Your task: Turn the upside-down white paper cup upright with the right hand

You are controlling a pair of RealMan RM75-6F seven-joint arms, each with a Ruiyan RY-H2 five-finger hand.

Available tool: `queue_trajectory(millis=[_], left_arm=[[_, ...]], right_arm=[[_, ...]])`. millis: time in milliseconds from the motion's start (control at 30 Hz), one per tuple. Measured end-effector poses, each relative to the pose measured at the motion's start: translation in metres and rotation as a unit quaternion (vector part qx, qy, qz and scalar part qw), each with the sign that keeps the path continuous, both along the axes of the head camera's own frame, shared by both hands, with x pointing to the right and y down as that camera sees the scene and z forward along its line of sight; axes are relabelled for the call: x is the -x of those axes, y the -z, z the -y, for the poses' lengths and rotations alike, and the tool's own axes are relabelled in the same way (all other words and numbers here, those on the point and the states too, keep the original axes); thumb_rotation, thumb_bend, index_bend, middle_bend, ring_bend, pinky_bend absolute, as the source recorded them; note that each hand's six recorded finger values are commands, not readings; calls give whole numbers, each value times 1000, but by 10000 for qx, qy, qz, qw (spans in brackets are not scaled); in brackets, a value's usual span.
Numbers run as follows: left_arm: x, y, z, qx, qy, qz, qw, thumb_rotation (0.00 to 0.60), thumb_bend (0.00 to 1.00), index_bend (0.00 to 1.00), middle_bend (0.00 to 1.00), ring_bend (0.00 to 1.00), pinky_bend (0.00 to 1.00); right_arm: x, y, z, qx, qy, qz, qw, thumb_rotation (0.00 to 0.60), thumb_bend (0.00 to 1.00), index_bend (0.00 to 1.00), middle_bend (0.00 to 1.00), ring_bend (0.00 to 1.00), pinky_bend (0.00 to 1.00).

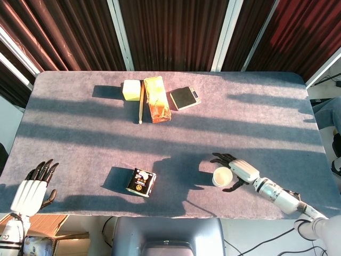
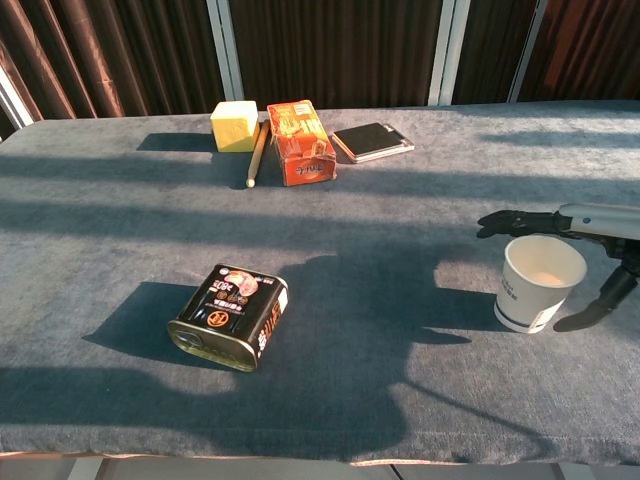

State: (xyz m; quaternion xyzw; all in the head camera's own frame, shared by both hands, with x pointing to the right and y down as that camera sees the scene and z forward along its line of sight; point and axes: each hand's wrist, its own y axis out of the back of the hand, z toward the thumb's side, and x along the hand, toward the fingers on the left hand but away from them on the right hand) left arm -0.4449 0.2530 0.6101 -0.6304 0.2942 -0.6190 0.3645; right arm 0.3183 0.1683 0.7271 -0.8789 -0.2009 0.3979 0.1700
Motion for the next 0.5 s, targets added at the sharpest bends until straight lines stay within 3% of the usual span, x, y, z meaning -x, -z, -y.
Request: queue_trajectory(millis=[267, 367, 500], left_arm=[[1, 1, 0, -3, 27, -8, 10000, 600, 409, 93, 13, 0, 201], [1, 1, 0, -6, 27, -4, 10000, 600, 410, 94, 13, 0, 202], [2, 1, 1, -14, 32, 20, 10000, 600, 409, 94, 13, 0, 202]], right_arm=[[-4, 37, 3, -689, 243, -3, 9973, 600, 169, 86, 0, 0, 6], [-9, 53, 2, -1161, 336, -213, 9924, 600, 169, 92, 0, 0, 13], [-15, 80, -5, -1950, 283, -699, 9779, 600, 169, 118, 0, 0, 48]])
